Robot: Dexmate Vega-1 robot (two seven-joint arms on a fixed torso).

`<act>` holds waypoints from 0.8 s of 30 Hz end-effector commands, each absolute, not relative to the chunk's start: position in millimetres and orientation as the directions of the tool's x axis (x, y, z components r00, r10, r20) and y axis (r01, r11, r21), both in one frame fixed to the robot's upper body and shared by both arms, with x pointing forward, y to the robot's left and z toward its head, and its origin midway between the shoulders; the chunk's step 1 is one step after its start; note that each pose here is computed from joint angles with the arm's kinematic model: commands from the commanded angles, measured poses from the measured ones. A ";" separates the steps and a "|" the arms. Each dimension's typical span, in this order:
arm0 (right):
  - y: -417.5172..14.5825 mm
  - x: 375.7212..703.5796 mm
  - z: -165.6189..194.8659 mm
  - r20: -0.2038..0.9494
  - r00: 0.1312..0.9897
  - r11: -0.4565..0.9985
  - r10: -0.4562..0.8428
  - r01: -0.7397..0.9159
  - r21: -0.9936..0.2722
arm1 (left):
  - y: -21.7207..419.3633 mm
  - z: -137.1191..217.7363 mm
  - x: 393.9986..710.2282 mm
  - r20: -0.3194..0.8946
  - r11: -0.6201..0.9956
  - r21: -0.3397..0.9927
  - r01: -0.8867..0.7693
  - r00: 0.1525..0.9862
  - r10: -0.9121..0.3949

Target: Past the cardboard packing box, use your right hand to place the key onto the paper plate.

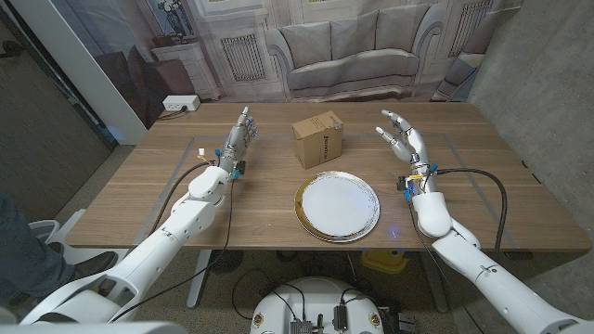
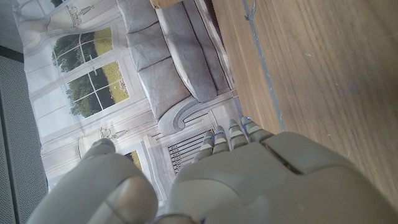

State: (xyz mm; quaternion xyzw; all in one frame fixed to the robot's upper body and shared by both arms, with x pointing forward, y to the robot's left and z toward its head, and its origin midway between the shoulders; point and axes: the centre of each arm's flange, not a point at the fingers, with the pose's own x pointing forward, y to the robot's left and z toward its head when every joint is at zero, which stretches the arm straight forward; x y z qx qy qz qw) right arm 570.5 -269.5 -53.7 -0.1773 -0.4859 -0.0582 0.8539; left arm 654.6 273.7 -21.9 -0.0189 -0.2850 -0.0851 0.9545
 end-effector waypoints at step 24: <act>-251.1 567.2 -49.3 0.910 0.401 0.798 0.106 0.511 -0.318 | 279.2 -24.8 652.7 0.552 0.987 -0.001 0.162 0.823 -0.135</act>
